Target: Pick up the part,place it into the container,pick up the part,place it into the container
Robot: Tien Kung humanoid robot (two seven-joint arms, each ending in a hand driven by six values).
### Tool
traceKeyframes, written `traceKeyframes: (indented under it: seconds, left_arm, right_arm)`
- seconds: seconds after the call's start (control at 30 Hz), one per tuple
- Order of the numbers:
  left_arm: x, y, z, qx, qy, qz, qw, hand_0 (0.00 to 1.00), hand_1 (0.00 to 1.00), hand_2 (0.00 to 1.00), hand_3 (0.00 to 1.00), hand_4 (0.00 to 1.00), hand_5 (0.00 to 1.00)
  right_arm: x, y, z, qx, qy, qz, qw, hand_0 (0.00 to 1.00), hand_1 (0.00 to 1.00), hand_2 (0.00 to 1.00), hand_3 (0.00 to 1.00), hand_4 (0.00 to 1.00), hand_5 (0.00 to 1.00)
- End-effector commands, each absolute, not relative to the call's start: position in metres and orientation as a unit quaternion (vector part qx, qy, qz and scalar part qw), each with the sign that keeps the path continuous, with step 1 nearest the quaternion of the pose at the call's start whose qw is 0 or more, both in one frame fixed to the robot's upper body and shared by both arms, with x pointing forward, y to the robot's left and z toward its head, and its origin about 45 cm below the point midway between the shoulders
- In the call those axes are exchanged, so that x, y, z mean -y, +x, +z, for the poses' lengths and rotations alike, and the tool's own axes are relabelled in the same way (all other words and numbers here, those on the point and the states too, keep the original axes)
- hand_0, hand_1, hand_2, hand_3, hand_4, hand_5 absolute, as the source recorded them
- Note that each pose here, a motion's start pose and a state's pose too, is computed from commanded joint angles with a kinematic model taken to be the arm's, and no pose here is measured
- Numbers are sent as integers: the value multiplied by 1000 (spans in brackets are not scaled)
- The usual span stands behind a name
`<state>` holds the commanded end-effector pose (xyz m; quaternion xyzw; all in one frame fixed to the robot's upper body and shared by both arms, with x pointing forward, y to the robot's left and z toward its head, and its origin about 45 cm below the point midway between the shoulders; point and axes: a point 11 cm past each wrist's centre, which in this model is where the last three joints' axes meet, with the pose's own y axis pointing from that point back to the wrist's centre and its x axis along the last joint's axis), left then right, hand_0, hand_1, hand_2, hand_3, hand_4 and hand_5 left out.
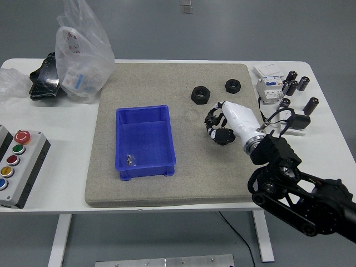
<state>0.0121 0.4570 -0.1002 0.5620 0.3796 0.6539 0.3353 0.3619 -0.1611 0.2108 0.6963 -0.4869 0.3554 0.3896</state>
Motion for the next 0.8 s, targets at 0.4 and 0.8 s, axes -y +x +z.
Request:
traceKeyframes:
  seconds: [0.4,0.8]
  left_arm:
    - [-457,12,-100,-381,564,652,334,632,565,554,619,704,290]
    - [-456,17,-100,-379,564,651,338,632,566,552,609,704,296]
  right_arm:
    - [83,348,222,416,768,376,310,264,515,602,667,593,73]
    - [80,346,210,371,776,359,361,298,634,814,912,634,382]
